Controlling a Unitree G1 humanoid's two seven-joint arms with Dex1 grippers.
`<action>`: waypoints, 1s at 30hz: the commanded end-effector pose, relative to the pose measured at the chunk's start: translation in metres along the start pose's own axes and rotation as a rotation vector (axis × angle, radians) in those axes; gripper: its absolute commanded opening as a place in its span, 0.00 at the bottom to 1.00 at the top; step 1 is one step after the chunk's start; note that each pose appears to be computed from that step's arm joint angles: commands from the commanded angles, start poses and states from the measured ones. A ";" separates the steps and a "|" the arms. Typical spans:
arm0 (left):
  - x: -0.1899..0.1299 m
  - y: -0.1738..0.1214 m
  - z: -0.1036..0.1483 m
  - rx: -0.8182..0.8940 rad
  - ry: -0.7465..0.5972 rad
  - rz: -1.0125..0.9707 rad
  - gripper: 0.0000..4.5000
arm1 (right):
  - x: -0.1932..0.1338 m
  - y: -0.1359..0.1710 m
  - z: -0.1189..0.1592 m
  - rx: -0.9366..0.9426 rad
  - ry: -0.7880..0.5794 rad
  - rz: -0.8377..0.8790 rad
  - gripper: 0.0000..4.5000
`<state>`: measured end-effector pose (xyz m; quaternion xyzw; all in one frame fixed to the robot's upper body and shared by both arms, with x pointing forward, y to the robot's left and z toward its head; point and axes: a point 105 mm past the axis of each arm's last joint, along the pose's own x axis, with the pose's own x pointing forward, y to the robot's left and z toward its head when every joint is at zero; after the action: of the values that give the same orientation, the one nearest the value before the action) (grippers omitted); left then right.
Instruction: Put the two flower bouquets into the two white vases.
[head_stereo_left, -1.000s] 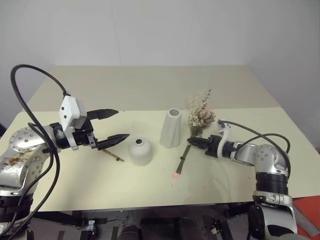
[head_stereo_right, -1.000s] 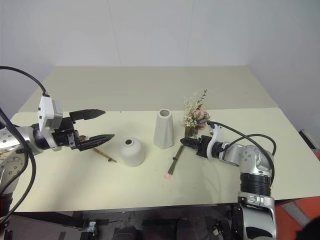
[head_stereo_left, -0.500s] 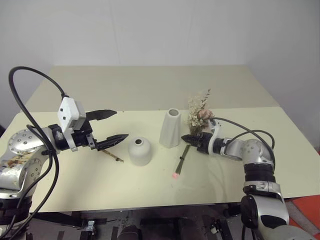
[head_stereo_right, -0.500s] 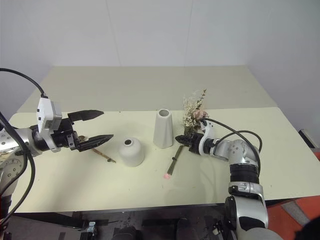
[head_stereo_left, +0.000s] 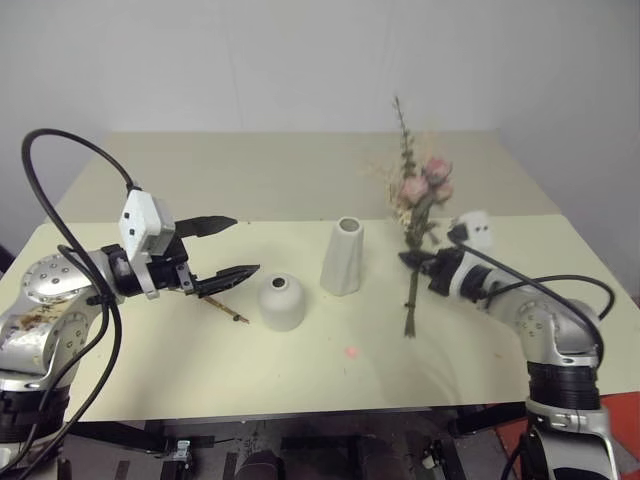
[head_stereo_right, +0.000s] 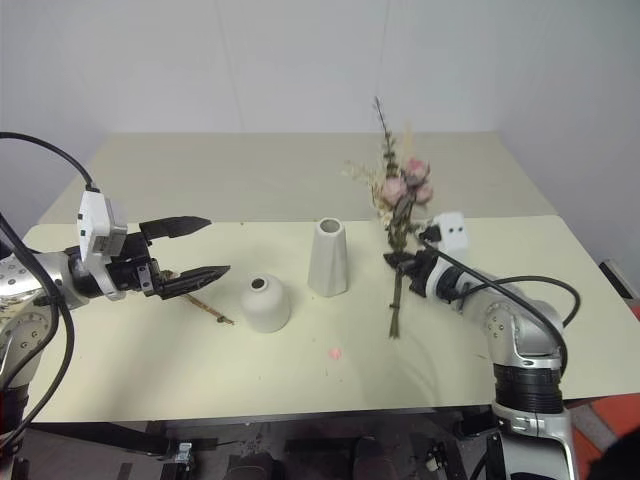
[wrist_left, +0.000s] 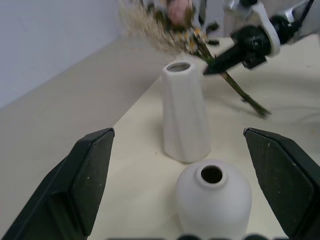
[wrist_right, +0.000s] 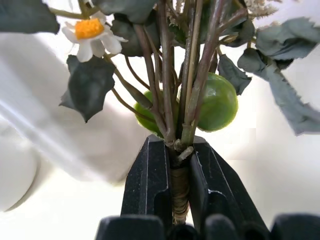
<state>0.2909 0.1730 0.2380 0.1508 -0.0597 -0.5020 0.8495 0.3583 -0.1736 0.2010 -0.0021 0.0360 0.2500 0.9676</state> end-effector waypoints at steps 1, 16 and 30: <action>0.004 -0.001 0.004 -0.003 -0.018 -0.091 1.00 | -0.010 0.005 0.061 -0.181 -0.230 -0.026 0.05; 0.011 0.003 0.019 -0.019 -0.087 -0.238 1.00 | 0.014 0.073 0.169 -0.173 -0.636 0.175 0.05; 0.004 0.006 0.019 -0.017 -0.086 -0.178 1.00 | 0.013 0.108 0.159 -0.157 -0.640 0.288 0.05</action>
<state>0.2989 0.1670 0.2460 0.1093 -0.0582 -0.5854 0.8012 0.3441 -0.0699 0.3395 0.0076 -0.2459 0.3677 0.8968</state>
